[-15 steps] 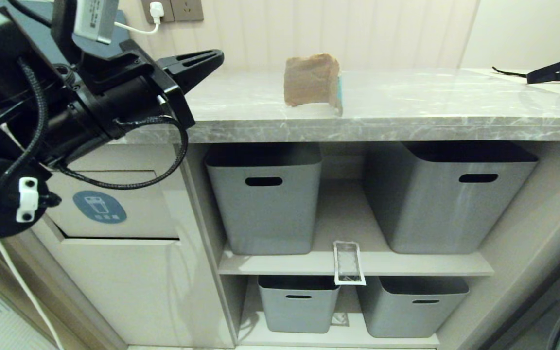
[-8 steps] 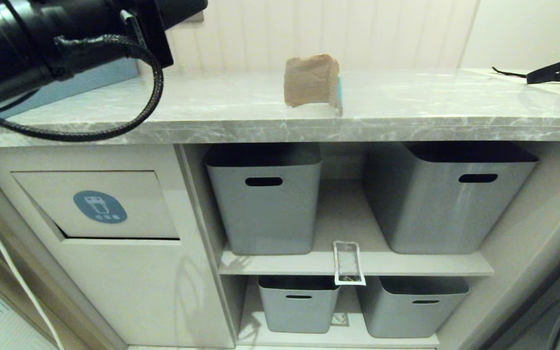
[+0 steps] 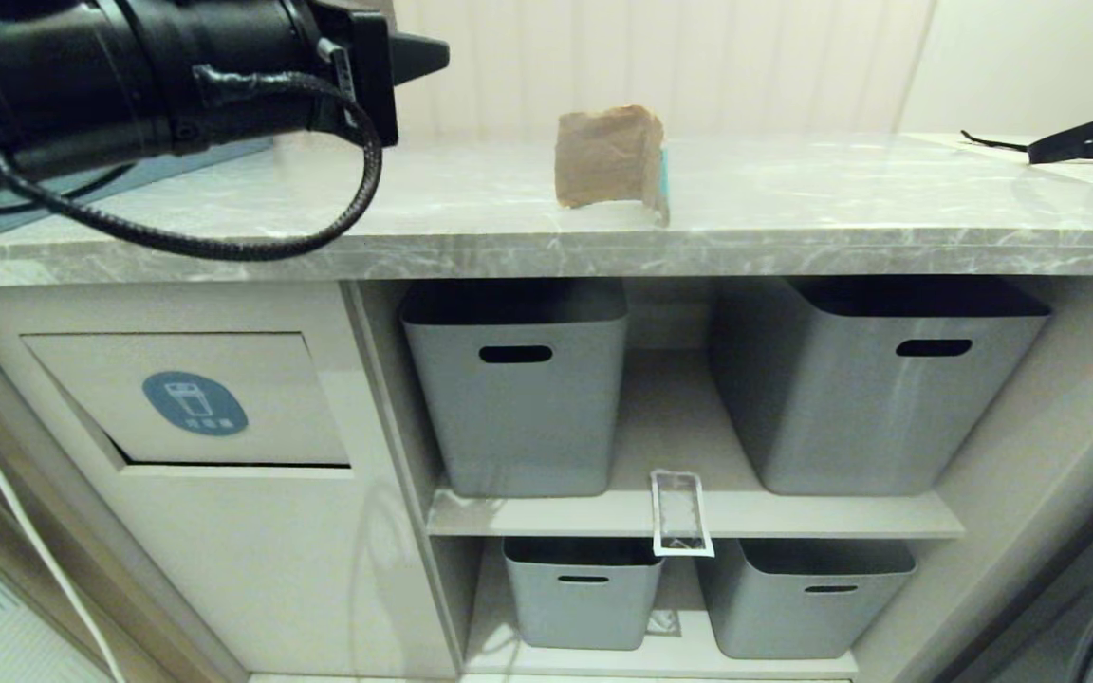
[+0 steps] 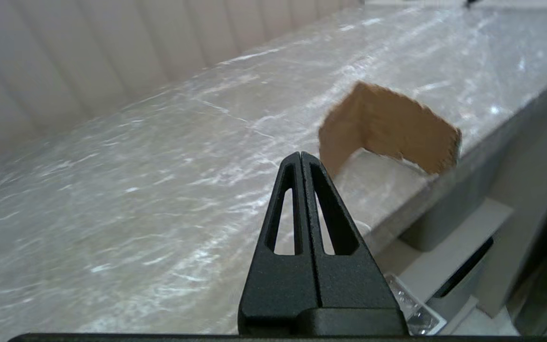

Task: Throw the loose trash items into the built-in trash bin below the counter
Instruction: Pick up the garbage

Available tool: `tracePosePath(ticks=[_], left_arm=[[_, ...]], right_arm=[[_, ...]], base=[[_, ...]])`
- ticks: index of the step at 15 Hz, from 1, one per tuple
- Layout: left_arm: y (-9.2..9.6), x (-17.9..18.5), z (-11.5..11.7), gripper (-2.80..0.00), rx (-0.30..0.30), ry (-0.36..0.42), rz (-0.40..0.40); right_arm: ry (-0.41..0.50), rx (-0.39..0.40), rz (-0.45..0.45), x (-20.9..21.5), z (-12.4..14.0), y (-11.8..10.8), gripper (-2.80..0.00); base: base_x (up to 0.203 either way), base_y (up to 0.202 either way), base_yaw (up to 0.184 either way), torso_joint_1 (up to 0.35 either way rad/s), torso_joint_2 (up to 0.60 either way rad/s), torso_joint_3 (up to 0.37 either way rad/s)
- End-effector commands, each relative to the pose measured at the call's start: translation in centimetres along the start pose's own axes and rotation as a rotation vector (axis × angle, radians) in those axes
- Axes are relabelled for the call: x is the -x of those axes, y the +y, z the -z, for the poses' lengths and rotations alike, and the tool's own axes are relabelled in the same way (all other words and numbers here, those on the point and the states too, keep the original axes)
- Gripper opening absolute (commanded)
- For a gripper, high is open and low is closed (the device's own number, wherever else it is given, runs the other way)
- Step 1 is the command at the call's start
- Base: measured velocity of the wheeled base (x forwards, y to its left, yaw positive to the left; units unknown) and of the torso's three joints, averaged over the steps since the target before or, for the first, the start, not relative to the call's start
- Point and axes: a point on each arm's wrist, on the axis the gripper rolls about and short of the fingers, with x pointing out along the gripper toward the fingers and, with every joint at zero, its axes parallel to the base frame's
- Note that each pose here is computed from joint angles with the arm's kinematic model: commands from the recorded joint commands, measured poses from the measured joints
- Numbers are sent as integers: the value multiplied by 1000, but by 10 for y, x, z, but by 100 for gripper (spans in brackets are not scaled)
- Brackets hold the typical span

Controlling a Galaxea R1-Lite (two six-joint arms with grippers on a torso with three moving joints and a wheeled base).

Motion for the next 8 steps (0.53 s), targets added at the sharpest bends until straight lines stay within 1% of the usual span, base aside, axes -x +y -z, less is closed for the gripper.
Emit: tracePosePath(ticks=[1, 3, 8], left_arm=[[-5, -15, 3, -280, 10, 16, 22], [-7, -21, 11, -280, 14, 39, 29], [-9, -27, 16, -280, 16, 52, 37]], right_arm=[[-1, 1, -1, 0, 0, 0, -280], [-2, 1, -1, 0, 0, 0, -280], [-2, 1, -1, 0, 0, 0, -280]], base=[[0, 0, 0, 0, 0, 0], [0, 0, 0, 0, 0, 0], [0, 0, 0, 0, 0, 0]])
